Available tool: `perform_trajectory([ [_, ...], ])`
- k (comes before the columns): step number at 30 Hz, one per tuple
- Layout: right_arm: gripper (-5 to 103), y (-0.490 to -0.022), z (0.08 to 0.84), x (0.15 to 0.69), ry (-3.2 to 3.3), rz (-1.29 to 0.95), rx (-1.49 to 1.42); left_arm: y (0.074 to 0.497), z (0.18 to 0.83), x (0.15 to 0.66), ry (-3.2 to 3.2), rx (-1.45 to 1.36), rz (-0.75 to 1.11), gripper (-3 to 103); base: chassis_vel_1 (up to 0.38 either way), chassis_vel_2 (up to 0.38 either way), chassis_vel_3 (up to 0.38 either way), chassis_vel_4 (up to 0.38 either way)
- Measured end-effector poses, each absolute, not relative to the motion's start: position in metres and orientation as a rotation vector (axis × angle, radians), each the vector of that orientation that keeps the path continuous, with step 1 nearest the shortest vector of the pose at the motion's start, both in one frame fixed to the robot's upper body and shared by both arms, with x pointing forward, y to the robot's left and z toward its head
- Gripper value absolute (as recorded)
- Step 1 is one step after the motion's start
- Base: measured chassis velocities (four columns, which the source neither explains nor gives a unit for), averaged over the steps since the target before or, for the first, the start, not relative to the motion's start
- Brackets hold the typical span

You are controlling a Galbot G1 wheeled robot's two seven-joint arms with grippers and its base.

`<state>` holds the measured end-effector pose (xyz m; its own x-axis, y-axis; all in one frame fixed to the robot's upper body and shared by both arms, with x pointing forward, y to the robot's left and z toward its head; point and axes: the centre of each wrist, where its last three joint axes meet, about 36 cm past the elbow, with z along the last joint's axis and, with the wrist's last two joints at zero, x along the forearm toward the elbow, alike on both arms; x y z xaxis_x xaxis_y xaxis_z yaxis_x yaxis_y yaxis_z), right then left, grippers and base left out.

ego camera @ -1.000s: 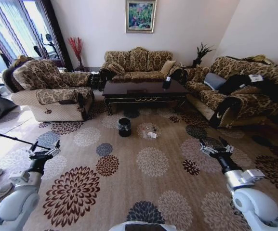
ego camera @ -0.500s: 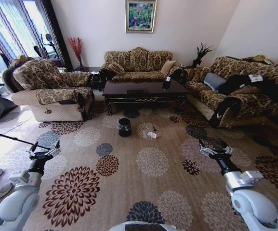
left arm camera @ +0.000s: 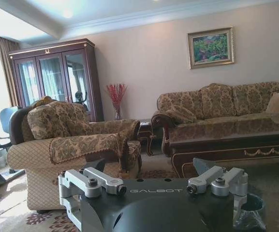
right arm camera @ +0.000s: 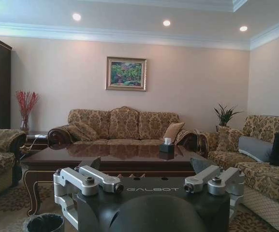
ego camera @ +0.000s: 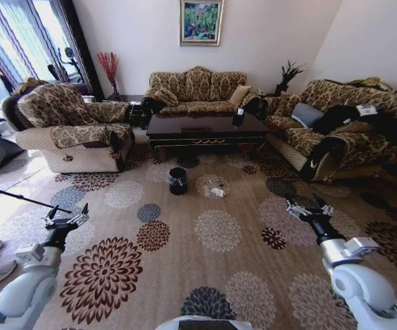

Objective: Move to the front of the table and pick up the trash from the floor, then place it into the trash bin.

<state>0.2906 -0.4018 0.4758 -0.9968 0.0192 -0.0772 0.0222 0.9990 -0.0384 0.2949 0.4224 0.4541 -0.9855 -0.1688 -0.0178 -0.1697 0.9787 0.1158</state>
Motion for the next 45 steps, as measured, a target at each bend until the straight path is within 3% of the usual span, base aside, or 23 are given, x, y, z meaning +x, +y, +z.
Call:
perform_trajectory([
  [45, 100, -0.394, 0.466, 0.275, 3.157, -0.122, -0.012, 0.405, 0.45, 0.277, 3.152, -0.043, 0.216, 99, 0.0, 0.0, 0.0, 0.0],
])
